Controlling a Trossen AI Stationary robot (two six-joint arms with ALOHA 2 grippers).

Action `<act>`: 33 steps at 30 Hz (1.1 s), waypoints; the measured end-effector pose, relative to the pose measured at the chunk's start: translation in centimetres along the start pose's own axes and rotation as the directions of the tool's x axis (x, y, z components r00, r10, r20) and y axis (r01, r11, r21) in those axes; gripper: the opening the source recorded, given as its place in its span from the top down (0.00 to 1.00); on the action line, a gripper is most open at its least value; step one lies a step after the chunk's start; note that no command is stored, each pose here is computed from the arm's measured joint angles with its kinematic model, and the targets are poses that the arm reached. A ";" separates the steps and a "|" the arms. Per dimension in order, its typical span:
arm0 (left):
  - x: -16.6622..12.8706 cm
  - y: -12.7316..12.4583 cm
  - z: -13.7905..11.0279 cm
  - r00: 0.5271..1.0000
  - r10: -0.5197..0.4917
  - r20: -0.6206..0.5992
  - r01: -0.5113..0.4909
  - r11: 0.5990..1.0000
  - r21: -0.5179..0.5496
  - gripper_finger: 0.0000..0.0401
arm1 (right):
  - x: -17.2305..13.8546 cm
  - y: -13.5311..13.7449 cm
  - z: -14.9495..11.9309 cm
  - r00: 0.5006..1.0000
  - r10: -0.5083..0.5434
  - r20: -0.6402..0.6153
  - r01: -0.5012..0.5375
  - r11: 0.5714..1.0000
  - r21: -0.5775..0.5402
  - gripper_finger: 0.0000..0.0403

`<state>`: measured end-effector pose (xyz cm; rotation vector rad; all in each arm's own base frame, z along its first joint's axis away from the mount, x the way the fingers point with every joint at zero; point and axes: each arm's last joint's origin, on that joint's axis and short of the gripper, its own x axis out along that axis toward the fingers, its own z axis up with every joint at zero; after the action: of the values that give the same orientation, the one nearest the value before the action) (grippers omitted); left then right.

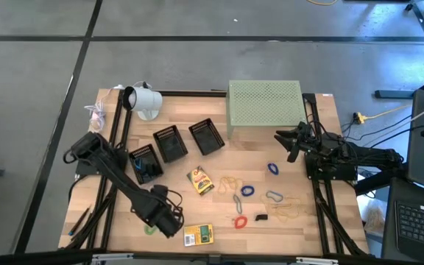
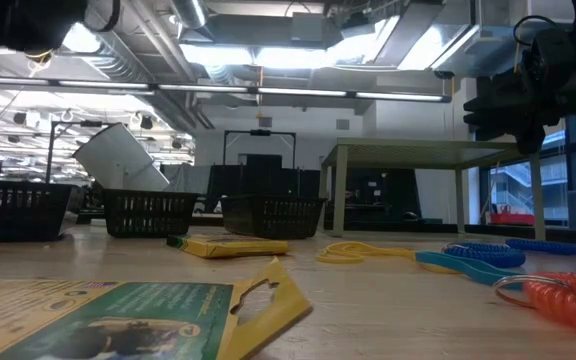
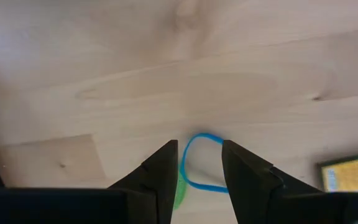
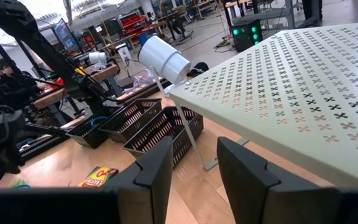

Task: Pick & Place Office Desk Supplies
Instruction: Put the blue rubber band into the left black basket

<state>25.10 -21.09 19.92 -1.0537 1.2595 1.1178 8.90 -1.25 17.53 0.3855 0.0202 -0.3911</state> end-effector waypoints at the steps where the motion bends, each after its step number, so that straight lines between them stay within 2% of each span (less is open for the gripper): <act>1: 0.3 -0.1 -0.1 1.000 0.003 0.001 -0.003 1.000 0.001 0.70 | 0.0 0.0 0.0 1.000 0.000 0.000 0.000 1.000 0.000 0.67; 8: 2.3 -1.3 -1.3 0.999 -0.031 -0.024 0.031 0.999 0.011 0.70 | 0.0 0.0 0.0 1.000 0.000 0.000 0.000 1.000 0.000 0.67; 16: 3.8 -1.3 -2.1 0.994 0.063 -0.089 -0.058 0.997 0.057 0.70 | 0.0 0.0 0.0 1.000 -0.002 0.000 0.002 1.000 0.000 0.67; 33: 5.7 -0.9 -3.1 0.994 0.109 -0.025 -0.105 0.986 0.132 0.73 | 0.0 0.0 0.0 1.000 -0.003 0.001 0.003 1.000 0.000 0.67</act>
<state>25.48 -24.08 14.07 -0.9183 1.4092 1.0875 8.89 -1.25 17.53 0.3854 0.0198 -0.3941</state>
